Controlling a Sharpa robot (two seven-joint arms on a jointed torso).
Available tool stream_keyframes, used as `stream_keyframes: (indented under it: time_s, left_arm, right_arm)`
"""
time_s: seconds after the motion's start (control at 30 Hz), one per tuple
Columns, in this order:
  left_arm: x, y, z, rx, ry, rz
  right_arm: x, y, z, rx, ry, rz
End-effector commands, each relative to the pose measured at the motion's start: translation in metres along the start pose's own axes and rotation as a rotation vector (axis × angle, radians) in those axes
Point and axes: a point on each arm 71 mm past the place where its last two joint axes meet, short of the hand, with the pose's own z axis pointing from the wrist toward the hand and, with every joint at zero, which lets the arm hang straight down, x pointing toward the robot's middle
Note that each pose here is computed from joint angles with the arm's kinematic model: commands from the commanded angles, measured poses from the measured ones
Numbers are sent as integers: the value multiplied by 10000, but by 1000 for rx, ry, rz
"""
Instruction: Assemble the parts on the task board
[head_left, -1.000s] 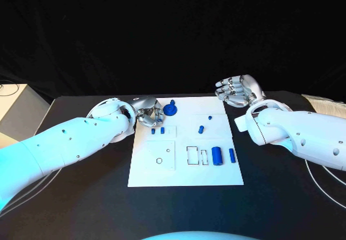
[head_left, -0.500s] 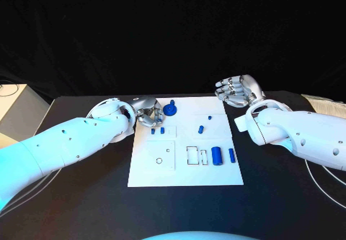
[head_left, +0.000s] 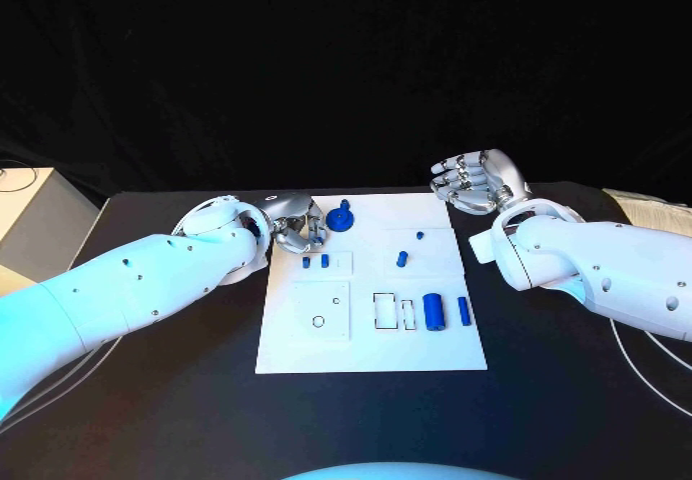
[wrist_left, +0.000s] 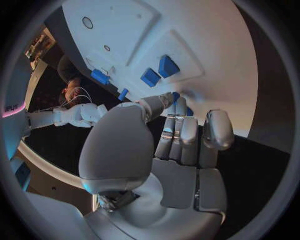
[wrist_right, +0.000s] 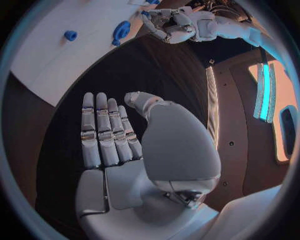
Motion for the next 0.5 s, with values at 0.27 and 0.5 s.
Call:
stream_keyframes:
  time_s: [0.27, 0.5]
  left_arm:
    - [40, -22, 10, 9, 30, 2]
    - [58, -26, 13, 12, 40, 2]
  right_arm:
    - [9, 16, -1, -16, 9, -1]
    - [8, 15, -1, -16, 9, -2]
